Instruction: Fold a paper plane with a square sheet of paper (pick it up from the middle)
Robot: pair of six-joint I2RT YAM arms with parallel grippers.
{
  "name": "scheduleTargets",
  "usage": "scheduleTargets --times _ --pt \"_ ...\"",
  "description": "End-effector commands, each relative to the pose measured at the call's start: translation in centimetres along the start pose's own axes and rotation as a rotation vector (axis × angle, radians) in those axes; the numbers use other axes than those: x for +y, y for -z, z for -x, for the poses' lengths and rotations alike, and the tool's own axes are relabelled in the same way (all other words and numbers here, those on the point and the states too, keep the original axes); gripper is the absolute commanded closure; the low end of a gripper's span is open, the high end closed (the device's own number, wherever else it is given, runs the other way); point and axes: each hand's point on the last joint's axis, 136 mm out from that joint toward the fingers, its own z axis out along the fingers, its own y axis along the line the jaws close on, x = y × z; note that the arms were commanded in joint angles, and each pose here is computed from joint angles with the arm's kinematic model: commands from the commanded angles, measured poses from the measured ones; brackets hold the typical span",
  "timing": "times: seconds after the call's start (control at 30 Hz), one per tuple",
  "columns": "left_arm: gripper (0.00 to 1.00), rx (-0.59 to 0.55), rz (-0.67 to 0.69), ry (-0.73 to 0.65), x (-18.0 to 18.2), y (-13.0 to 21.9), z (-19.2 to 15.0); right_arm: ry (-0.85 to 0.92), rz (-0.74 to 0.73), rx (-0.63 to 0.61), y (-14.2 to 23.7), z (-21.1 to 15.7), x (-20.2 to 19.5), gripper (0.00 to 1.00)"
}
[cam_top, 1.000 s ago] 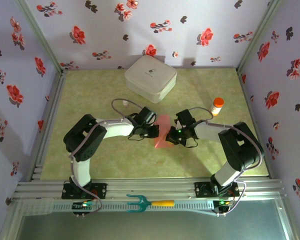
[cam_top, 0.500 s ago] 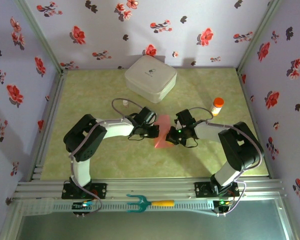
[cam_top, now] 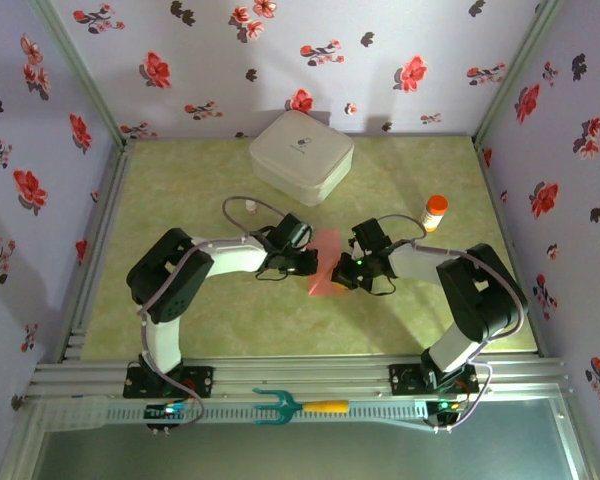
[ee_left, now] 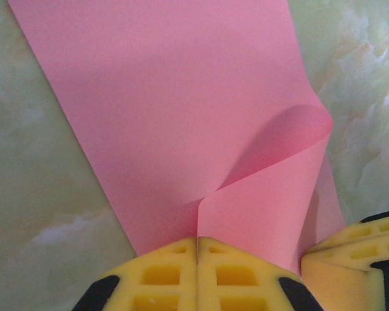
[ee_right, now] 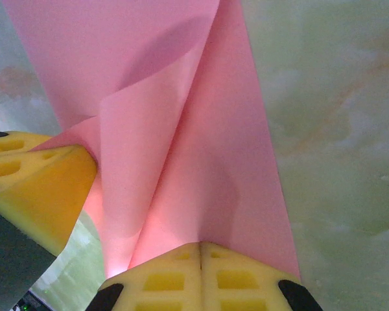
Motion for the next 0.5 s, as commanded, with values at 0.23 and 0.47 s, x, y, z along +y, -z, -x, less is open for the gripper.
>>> scheduleTargets --times 0.23,0.47 --pt "1.0 0.0 0.041 0.008 1.5 -0.1 -0.2 -0.045 -0.1 0.004 -0.5 -0.5 -3.1 0.95" --pt "1.0 0.029 0.055 0.01 1.9 -0.5 -0.8 -0.039 0.02 -0.09 1.8 1.4 0.1 0.9"
